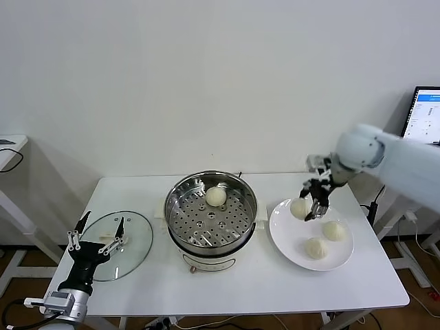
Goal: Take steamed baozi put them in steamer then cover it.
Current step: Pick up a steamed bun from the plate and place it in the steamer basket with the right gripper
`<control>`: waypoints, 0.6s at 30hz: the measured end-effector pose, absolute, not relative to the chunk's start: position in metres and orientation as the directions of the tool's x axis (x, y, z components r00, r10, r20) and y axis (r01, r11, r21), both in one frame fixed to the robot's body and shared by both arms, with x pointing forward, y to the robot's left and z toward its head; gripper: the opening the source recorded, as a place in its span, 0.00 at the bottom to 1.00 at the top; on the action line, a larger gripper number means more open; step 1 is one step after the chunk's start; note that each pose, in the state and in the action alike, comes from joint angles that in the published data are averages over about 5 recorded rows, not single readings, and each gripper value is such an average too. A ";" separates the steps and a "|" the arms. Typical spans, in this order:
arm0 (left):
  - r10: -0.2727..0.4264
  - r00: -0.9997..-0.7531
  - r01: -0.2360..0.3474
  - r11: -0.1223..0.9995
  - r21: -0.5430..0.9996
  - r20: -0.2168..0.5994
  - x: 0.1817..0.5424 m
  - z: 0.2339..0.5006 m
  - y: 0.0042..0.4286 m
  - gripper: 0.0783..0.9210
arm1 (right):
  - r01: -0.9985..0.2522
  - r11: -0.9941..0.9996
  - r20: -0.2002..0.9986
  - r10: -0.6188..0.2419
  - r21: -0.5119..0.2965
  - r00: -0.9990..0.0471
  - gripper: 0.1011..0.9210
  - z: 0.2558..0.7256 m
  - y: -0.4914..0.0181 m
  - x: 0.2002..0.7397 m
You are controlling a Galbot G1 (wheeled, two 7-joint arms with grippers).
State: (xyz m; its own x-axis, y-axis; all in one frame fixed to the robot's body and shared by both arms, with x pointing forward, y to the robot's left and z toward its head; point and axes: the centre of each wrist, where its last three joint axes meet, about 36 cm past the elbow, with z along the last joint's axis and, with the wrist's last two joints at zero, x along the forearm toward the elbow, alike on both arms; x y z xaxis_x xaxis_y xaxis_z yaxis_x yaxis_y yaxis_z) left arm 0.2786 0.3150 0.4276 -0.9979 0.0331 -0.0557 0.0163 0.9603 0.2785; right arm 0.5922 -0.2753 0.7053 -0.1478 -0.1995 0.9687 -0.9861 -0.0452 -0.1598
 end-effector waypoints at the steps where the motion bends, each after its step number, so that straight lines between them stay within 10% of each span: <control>1: 0.034 -0.998 0.016 0.960 0.279 -0.058 0.279 0.429 0.315 0.88 | -0.986 -0.050 0.968 -0.204 -0.162 -0.149 0.74 0.712 -0.268 0.588; 18: 0.019 -0.997 -0.005 0.958 0.288 -0.080 0.277 0.438 0.322 0.88 | -0.976 -0.139 0.969 -0.208 -0.166 -0.135 0.74 0.727 -0.115 0.572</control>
